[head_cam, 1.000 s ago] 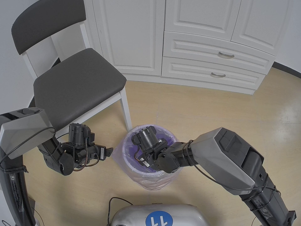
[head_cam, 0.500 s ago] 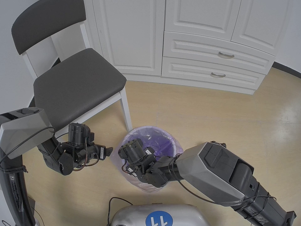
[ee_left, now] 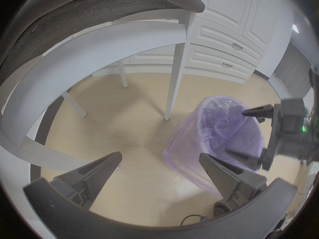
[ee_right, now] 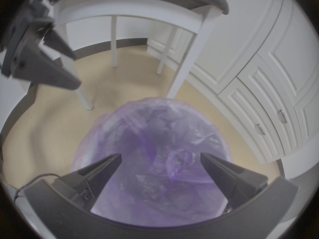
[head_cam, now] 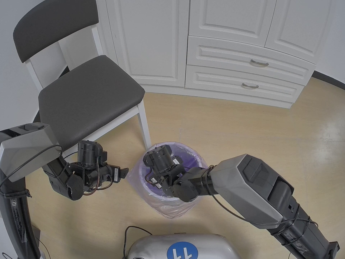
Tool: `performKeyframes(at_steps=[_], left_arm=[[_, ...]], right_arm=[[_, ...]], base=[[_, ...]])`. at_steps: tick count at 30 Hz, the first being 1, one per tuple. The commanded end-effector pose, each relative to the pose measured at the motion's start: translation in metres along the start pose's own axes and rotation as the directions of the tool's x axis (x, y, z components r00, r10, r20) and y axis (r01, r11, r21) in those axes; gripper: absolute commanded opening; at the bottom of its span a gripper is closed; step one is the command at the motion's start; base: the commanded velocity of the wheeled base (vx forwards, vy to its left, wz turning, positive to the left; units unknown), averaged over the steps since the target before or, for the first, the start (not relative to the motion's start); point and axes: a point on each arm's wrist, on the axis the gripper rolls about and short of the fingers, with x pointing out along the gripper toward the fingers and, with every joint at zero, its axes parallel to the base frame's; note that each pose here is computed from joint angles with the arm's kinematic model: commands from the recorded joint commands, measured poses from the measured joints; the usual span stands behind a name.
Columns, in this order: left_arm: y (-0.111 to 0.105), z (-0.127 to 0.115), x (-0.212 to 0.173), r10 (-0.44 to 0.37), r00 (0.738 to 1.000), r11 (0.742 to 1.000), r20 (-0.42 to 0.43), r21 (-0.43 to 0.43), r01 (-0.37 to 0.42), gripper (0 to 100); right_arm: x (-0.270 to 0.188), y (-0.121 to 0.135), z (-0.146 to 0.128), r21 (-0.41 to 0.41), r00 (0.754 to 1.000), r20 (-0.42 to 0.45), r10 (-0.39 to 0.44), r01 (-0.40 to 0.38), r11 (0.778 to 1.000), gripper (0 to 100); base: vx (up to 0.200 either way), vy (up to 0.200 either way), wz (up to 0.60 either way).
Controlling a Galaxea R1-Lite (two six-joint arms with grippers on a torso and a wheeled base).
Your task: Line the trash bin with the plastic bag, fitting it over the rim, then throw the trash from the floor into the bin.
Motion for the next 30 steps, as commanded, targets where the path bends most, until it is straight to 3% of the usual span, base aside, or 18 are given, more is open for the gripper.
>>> performKeyframes(at_steps=[1, 13, 19, 30], left_arm=[[0.0, -0.001, 0.001, 0.001, 1.0, 1.0, -0.004, 0.0, -0.001, 100], [0.0, -0.002, 0.002, 0.003, 1.0, 1.0, -0.005, 0.0, -0.003, 100], [0.0, -0.003, 0.003, 0.003, 1.0, 1.0, -0.011, 0.001, -0.003, 100], [0.0, -0.005, 0.005, 0.002, 1.0, 1.0, 0.004, 0.002, -0.002, 100]], right_arm=[[0.007, -0.025, 0.01, 0.038, 0.998, 0.02, -0.066, 0.065, 0.997, 100], [0.042, -0.053, -0.017, 0.018, 0.987, -0.013, -0.161, 0.161, 0.987, 100], [0.063, -0.059, -0.028, 0.033, 0.963, 0.114, -0.242, 0.24, 0.97, 100], [0.061, -0.06, -0.025, 0.042, 0.958, 0.139, -0.252, 0.249, 0.968, 100]], base=[[0.0, 0.0, 0.0], [0.0, 0.0, 0.0], [0.0, 0.0, 0.0], [0.0, 0.0, 0.0]])
